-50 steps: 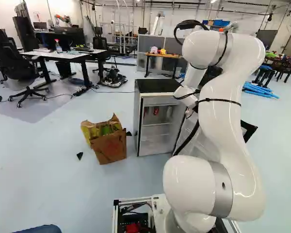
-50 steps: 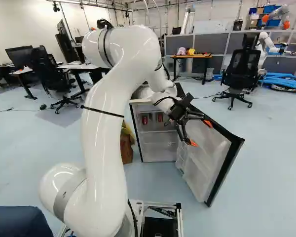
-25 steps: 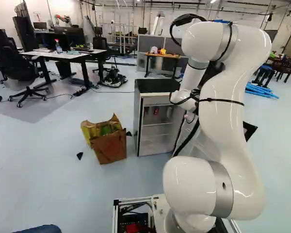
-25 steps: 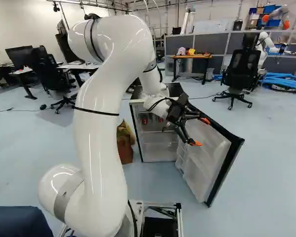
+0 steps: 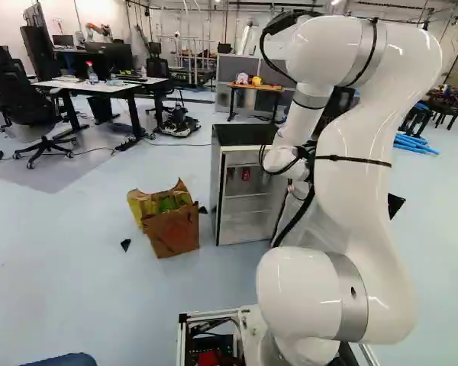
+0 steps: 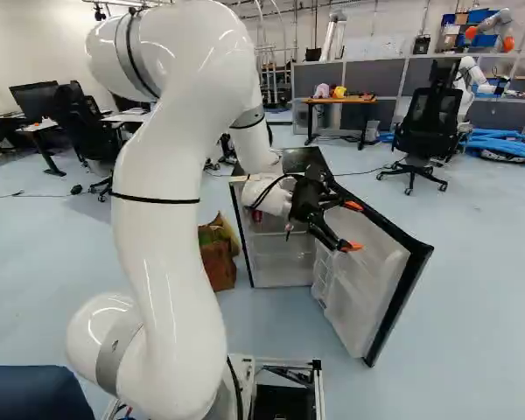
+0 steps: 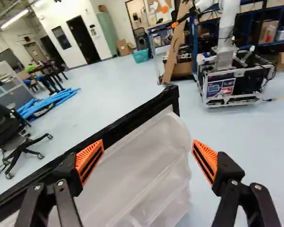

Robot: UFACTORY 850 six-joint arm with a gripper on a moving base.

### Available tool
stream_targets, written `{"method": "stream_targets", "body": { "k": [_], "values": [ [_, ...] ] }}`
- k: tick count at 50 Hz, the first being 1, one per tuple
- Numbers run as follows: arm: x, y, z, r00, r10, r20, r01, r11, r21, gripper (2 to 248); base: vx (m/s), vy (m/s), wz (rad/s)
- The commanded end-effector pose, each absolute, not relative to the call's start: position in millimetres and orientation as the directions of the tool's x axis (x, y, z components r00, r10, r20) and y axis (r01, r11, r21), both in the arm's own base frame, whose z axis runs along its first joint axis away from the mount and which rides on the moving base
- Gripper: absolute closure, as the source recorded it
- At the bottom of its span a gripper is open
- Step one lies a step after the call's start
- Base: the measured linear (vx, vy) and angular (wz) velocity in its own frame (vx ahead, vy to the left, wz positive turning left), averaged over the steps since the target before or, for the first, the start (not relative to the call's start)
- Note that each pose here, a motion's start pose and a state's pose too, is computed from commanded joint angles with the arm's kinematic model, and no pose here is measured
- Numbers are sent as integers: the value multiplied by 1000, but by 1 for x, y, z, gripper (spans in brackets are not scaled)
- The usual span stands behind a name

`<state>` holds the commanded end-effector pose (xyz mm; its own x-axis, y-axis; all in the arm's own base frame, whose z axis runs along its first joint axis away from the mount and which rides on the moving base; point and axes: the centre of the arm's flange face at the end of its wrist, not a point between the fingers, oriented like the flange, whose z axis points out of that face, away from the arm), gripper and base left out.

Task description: Grab a drink from the fridge

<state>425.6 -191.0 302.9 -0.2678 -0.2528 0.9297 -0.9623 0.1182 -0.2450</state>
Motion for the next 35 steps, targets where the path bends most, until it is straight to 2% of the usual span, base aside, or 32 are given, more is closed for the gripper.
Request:
{"method": "stream_targets", "body": {
  "k": [35],
  "values": [
    [381, -136, 313, -57, -270, 961, -935, -322, -146, 3, 0, 0, 0]
  ]
}}
